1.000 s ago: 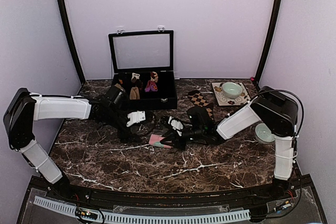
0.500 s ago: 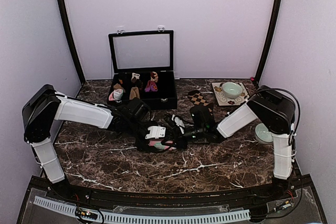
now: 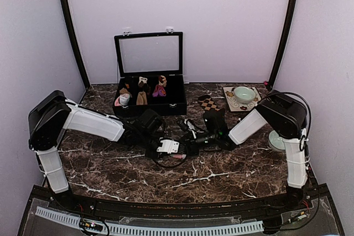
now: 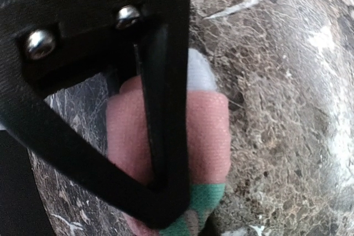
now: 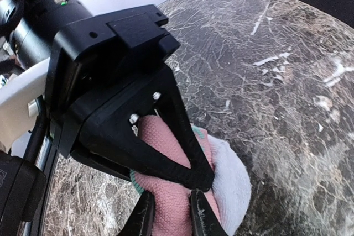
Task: Roll the socks
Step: Pick up the sock from the center of the board.
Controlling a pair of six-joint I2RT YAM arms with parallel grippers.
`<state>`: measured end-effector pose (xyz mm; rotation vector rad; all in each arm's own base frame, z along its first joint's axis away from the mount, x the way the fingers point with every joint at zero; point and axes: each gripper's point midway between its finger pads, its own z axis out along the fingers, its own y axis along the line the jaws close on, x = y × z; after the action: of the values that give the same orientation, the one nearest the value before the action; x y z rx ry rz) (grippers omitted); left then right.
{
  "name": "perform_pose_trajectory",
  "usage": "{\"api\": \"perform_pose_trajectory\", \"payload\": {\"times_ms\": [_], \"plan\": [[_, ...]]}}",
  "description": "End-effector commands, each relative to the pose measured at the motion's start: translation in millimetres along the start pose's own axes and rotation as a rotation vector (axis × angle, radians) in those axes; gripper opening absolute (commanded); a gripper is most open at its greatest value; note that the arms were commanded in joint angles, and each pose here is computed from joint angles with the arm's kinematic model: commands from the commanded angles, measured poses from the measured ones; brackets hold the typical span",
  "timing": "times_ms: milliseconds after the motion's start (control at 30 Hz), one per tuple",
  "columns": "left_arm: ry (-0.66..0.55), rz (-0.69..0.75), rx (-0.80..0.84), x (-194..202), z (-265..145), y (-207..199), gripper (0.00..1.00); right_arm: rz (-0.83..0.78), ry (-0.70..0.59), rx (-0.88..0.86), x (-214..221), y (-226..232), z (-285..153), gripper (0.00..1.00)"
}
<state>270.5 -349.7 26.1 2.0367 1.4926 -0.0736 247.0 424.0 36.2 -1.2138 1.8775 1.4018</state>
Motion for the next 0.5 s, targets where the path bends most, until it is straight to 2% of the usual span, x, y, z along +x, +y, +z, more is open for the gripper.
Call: {"api": "perform_pose_trajectory", "payload": {"times_ms": [0, 100, 267, 367, 467], "plan": [[0.055, -0.097, 0.024, 11, 12, 3, 0.0, 0.385, 0.241, 0.06, 107, -6, -10, 0.19], [-0.069, -0.287, 0.144, -3, -11, 11, 0.0, 0.337, 0.163, 0.081, 77, -6, -23, 0.35], [-0.297, -0.602, 0.365, -22, -62, 37, 0.0, 0.133, 0.048, 0.09, 23, 9, -41, 0.4], [-0.404, -0.728, 0.506, -28, -89, 44, 0.0, 0.055, 0.005, 0.06, -4, 22, -46, 0.46], [-0.462, -0.777, 0.585, -31, -105, 45, 0.0, 0.013, -0.027, 0.047, -25, 29, -48, 0.6]]}}
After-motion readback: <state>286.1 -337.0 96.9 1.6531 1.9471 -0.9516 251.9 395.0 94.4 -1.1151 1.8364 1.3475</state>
